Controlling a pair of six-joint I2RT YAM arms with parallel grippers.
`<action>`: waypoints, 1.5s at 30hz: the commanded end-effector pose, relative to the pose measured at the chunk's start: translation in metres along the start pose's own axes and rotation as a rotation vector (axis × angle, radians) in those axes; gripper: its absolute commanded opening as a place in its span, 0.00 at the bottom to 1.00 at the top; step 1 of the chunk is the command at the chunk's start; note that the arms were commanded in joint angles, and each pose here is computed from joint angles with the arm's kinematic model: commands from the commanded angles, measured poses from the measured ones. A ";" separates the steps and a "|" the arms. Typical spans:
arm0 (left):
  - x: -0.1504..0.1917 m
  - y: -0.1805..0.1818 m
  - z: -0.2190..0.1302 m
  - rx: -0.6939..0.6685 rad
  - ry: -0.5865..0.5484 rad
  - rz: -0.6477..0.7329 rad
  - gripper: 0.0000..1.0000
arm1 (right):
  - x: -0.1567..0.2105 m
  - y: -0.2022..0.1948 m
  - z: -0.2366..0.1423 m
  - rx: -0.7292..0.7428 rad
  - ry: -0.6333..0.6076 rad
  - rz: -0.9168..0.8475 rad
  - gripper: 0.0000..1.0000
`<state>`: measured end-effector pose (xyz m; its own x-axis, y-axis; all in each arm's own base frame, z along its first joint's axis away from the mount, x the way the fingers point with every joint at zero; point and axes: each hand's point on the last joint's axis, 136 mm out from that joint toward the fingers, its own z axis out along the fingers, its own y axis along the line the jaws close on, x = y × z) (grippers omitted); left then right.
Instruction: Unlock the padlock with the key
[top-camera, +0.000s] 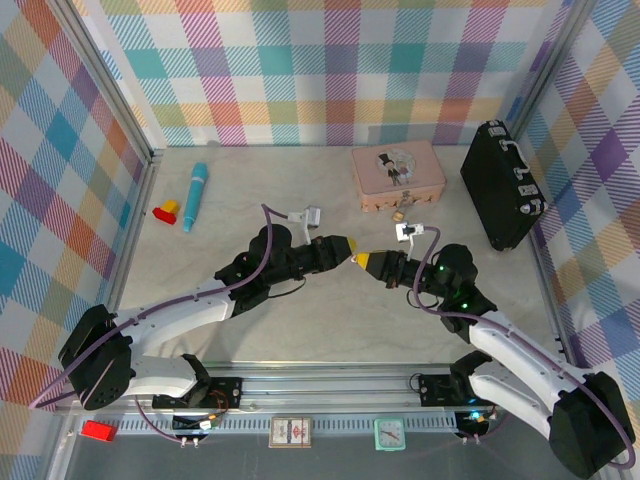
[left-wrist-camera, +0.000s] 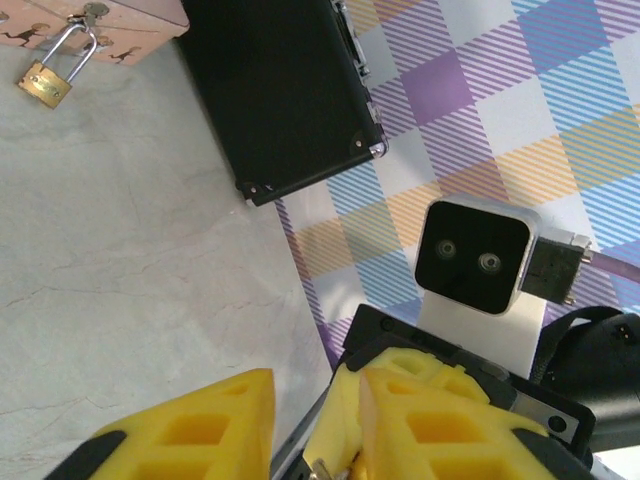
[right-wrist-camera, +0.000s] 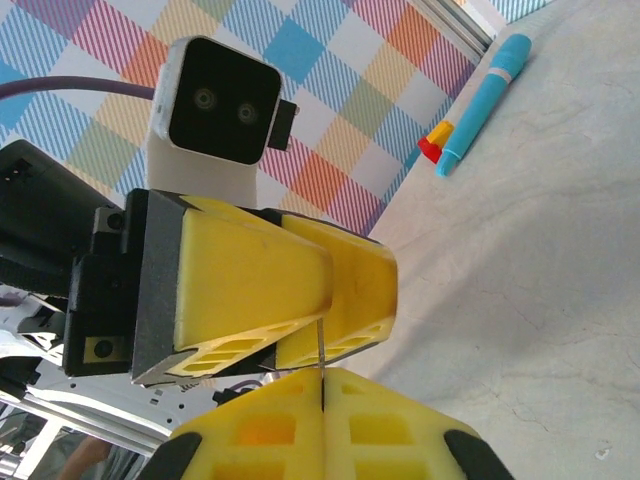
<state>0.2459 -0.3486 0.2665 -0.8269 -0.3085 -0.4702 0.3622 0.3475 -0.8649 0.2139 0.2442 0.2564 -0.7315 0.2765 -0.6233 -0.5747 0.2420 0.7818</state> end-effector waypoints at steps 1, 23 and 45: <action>-0.008 -0.019 -0.005 0.056 -0.007 0.023 0.23 | -0.008 0.013 0.002 -0.030 -0.003 -0.041 0.00; -0.024 -0.004 -0.006 -0.004 -0.120 -0.073 0.00 | -0.032 0.001 -0.005 0.001 -0.191 0.131 0.53; -0.017 -0.021 0.007 0.081 -0.092 -0.104 0.00 | -0.029 0.025 0.010 -0.153 -0.099 0.139 0.38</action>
<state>0.2576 -0.3531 0.2822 -0.8255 -0.4133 -0.3844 0.2915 0.2709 -0.9174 0.2310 0.2475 0.2734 -0.7857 0.4001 -0.4718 -0.4710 0.1075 0.8756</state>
